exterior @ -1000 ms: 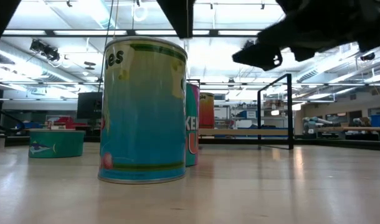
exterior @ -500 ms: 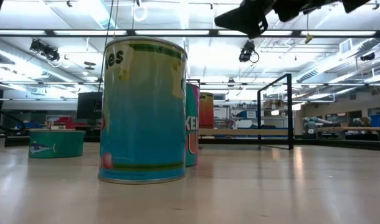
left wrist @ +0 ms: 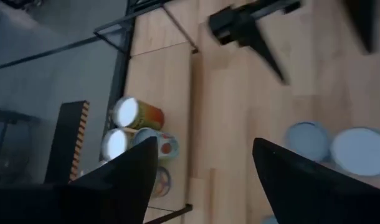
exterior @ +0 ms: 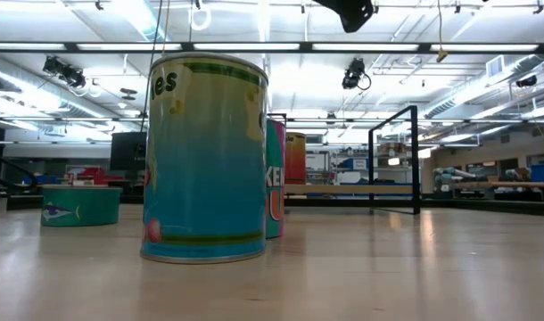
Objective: Pick and place cans onto a shelf
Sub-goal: Put the canned cherries on the shelf
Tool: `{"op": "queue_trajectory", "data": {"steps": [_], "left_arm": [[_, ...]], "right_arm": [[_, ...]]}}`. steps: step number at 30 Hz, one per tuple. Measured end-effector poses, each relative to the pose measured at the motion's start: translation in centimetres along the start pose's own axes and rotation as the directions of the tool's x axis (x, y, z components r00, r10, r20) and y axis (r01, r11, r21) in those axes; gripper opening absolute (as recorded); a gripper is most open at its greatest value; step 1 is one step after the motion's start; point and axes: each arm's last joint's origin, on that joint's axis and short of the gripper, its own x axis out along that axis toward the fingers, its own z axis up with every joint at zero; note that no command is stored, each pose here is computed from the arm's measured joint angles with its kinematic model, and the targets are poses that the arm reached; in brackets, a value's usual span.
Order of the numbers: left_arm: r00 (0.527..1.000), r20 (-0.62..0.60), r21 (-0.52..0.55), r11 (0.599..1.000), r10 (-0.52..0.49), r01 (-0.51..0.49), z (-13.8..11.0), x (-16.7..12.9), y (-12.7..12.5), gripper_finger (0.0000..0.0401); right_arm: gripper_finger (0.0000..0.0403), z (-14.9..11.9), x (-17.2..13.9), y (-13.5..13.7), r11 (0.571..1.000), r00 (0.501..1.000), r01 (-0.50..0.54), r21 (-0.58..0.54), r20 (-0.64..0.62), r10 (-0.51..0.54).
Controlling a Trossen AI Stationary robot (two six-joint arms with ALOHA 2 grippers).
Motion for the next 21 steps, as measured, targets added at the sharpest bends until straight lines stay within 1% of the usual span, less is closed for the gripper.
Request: {"op": "queue_trajectory", "data": {"steps": [2,4,7,9,10,13,17,21], "left_arm": [[1.0,-0.001,0.022,1.0,-0.009,0.009,-0.3,0.1,-1.2,0.0259],[1.0,-0.018,0.054,0.998,-0.008,0.009,-0.9,1.2,-2.9,0.0251],[0.999,-0.051,0.117,0.993,-0.006,0.012,-2.8,2.8,-5.4,0.0238],[0.999,-0.046,0.139,0.99,0.001,0.005,-4.4,3.4,-6.1,0.0229],[0.999,-0.048,0.143,0.99,0.0,0.007,-5.3,3.6,-6.3,0.0224],[0.999,0.0,0.095,0.995,-0.037,0.037,-7.2,4.2,-6.3,0.0209],[0.989,0.1,0.029,0.994,-0.11,0.107,-9.9,3.8,-5.9,0.0193],[0.976,0.155,0.016,0.988,-0.153,0.152,-12.9,3.7,-5.5,0.0185]], "right_arm": [[0.0364,0.1,0.0,0.0,0.999,1.0,-0.001,0.032,0.007,0.001],[0.0364,0.1,0.0,0.2,0.999,1.0,-0.006,0.051,0.011,0.005],[0.0364,0.3,0.0,0.5,0.998,0.999,-0.019,0.057,0.028,0.018],[0.0364,0.4,0.0,0.7,0.998,0.999,-0.026,0.058,0.041,0.024],[0.0364,0.5,-0.1,0.8,0.997,0.998,-0.032,0.066,0.053,0.028],[0.0364,0.6,-0.1,1.2,0.996,0.998,-0.033,0.083,0.063,0.028],[0.0364,0.6,-0.1,1.4,0.996,0.997,0.015,0.083,0.069,-0.021],[0.0364,0.7,-0.1,1.3,0.995,0.997,0.034,0.093,0.072,-0.04]]}}
